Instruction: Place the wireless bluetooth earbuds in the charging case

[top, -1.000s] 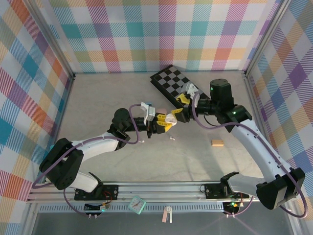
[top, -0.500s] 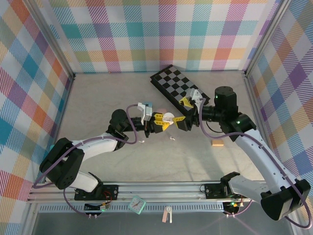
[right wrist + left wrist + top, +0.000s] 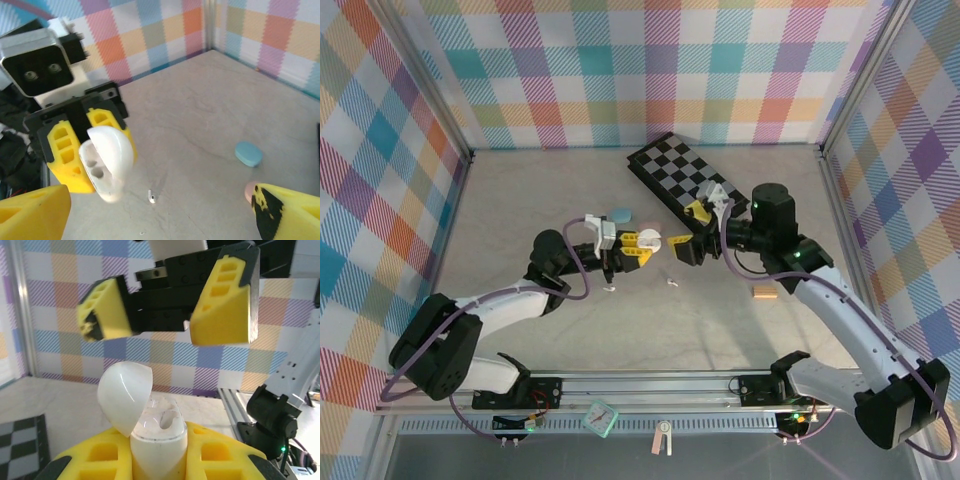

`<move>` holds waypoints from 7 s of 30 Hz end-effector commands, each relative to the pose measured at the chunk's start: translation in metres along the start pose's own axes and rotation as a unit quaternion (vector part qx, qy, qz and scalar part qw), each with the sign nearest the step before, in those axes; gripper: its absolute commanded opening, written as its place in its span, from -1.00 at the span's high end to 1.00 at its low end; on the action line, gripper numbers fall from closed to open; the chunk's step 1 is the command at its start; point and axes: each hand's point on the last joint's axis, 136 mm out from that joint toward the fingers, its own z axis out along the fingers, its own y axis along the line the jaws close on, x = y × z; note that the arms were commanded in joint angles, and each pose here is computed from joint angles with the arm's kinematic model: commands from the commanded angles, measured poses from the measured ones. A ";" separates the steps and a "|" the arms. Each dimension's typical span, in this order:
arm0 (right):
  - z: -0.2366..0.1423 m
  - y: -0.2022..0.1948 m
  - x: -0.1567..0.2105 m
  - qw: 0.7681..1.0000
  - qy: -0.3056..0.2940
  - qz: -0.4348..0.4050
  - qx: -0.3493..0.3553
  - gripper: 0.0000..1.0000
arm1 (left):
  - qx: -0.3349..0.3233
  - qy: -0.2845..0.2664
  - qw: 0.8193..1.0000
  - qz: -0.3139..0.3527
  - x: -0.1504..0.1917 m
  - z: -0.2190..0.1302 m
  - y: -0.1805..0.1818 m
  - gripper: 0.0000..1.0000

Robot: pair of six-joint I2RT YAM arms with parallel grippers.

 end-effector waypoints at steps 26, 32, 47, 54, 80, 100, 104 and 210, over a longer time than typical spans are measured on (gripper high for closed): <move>0.054 0.014 -0.006 0.998 0.028 0.028 -0.055 -0.65 | 0.044 -0.012 0.999 0.013 -0.018 -0.009 -0.023 1.00; 0.031 0.037 -0.010 0.996 0.001 -0.011 -0.089 -0.78 | 0.026 -0.019 0.999 0.014 -0.016 -0.009 -0.016 1.00; 0.006 -0.069 0.098 0.945 0.153 0.221 0.186 -0.70 | 0.003 -0.039 0.999 0.024 -0.023 -0.018 -0.007 1.00; 0.032 -0.078 0.163 0.888 0.331 0.258 0.188 -0.65 | 0.000 -0.047 0.999 0.026 -0.026 -0.024 -0.013 1.00; 0.106 -0.050 0.255 0.770 0.585 0.189 0.169 -0.03 | 0.001 -0.010 0.999 0.031 -0.015 -0.031 -0.024 1.00; 0.112 0.002 0.226 0.814 0.517 0.252 0.084 0.06 | 0.003 -0.007 1.000 0.029 -0.016 -0.028 -0.022 1.00; 0.114 -0.007 0.226 0.817 0.505 0.260 0.097 0.05 | 0.003 -0.008 1.000 0.030 -0.016 -0.029 -0.023 1.00; 0.084 -0.040 0.278 0.774 0.450 0.414 0.166 0.36 | 0.000 0.001 0.999 0.036 -0.014 -0.028 -0.021 1.00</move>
